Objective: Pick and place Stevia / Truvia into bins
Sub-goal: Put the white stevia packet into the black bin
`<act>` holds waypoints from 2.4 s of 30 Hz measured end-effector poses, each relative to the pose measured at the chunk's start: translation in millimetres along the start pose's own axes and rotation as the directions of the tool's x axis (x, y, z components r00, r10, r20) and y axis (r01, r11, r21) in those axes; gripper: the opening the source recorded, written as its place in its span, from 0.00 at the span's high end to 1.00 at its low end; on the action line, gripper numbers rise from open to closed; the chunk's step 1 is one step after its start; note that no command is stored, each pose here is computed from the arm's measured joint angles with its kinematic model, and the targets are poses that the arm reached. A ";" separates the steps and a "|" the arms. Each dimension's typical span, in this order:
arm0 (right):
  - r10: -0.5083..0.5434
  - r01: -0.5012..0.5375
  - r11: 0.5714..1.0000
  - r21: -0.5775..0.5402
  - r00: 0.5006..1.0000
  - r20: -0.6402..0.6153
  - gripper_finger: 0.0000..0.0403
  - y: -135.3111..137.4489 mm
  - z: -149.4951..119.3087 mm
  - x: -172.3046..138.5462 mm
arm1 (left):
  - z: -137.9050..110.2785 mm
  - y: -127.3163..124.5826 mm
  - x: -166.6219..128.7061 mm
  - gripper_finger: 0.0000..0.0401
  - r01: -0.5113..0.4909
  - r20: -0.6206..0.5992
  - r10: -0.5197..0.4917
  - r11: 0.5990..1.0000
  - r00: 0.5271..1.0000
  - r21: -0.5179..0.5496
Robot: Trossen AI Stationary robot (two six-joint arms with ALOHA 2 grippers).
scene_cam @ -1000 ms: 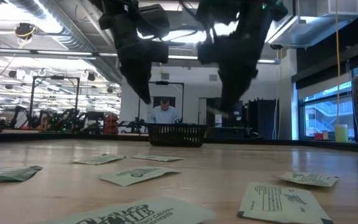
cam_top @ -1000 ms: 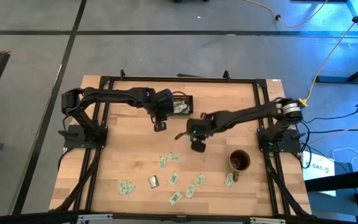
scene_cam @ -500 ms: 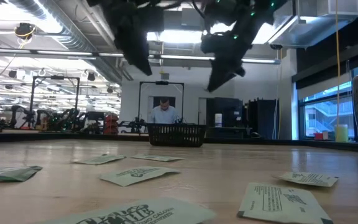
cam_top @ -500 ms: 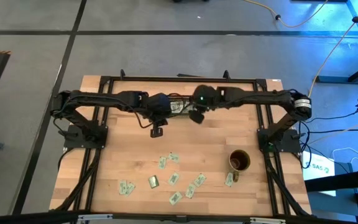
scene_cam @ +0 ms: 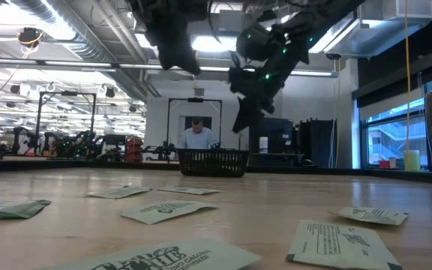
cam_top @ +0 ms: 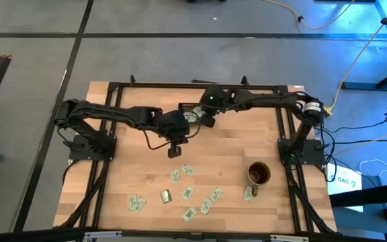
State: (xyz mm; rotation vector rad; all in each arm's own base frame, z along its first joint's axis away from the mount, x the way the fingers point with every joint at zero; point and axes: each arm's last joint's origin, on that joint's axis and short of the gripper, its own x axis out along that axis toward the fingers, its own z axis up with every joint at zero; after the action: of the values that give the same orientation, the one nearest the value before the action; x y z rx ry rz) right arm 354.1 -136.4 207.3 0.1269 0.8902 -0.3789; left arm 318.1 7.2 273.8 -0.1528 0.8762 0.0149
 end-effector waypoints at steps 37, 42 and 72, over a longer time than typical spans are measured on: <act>-0.010 0.008 0.998 0.070 0.999 0.035 0.69 -5.2 4.0 -3.3 | -11.9 -27.1 52.4 0.75 -0.093 -0.078 0.103 0.988 0.992 0.123; -0.020 0.011 0.997 0.079 0.992 0.125 0.69 -7.0 10.7 -49.9 | -15.7 -42.4 59.5 0.76 -0.063 -0.083 0.078 0.984 0.994 0.165; 0.025 -0.072 0.986 0.149 0.954 0.300 0.69 16.4 -50.6 -108.0 | -67.6 -54.0 145.4 0.82 0.070 -0.392 0.047 0.958 0.919 0.278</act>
State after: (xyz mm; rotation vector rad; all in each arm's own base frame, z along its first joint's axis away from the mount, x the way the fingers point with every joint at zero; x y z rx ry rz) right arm 261.8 -78.8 258.8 0.2317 0.5577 -0.4103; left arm 363.8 -62.9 126.6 0.1177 1.2723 -0.1602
